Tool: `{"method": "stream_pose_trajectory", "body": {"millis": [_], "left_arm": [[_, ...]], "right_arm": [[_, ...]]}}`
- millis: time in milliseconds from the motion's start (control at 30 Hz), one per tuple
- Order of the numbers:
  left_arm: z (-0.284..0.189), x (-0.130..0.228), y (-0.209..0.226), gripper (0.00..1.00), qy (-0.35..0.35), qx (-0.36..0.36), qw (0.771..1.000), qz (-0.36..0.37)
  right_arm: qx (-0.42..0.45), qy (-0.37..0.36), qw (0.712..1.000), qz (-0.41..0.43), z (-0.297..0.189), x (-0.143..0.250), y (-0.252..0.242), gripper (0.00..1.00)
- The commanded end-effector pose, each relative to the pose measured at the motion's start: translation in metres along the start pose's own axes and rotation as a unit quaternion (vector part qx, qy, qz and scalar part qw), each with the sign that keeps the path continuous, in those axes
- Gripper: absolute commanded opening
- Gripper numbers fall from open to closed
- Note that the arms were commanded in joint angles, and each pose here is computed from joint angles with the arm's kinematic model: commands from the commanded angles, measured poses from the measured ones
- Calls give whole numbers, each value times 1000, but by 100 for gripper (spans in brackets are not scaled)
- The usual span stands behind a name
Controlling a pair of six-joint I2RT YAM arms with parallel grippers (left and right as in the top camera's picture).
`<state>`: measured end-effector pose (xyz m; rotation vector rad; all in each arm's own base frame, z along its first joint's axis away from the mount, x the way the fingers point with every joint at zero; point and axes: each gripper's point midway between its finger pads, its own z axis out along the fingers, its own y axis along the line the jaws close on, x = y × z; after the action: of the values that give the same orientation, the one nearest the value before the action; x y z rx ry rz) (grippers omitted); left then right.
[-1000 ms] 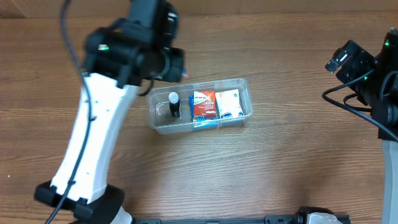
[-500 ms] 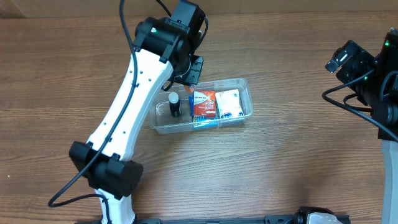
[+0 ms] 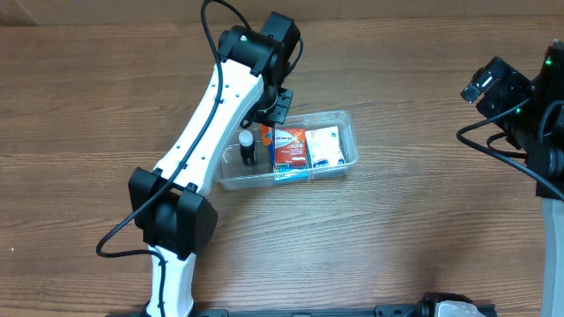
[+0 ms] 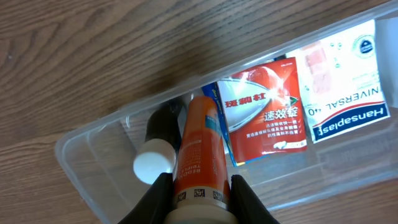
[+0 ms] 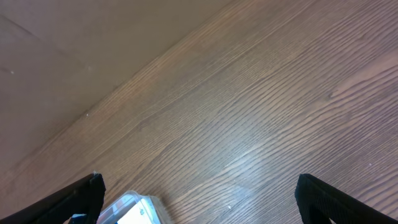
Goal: Pack container
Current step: 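Lift the orange tube and carry it over the container, then lower the orange tube upright into the container's left end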
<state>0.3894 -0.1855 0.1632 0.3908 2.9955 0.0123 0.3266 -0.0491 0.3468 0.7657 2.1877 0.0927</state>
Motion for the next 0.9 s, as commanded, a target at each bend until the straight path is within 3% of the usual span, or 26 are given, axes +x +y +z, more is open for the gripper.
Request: {"method": "stream_pose_trajectory", "body": {"millis": [0, 867], "left_arm": [[9, 1, 7, 4, 10, -24, 1000, 12], [21, -8, 17, 6, 6, -41, 999, 5]], "right_arm": [[-3, -4, 1000, 2, -1, -3, 1, 100], [-3, -4, 1000, 2, -1, -3, 1, 100]]}}
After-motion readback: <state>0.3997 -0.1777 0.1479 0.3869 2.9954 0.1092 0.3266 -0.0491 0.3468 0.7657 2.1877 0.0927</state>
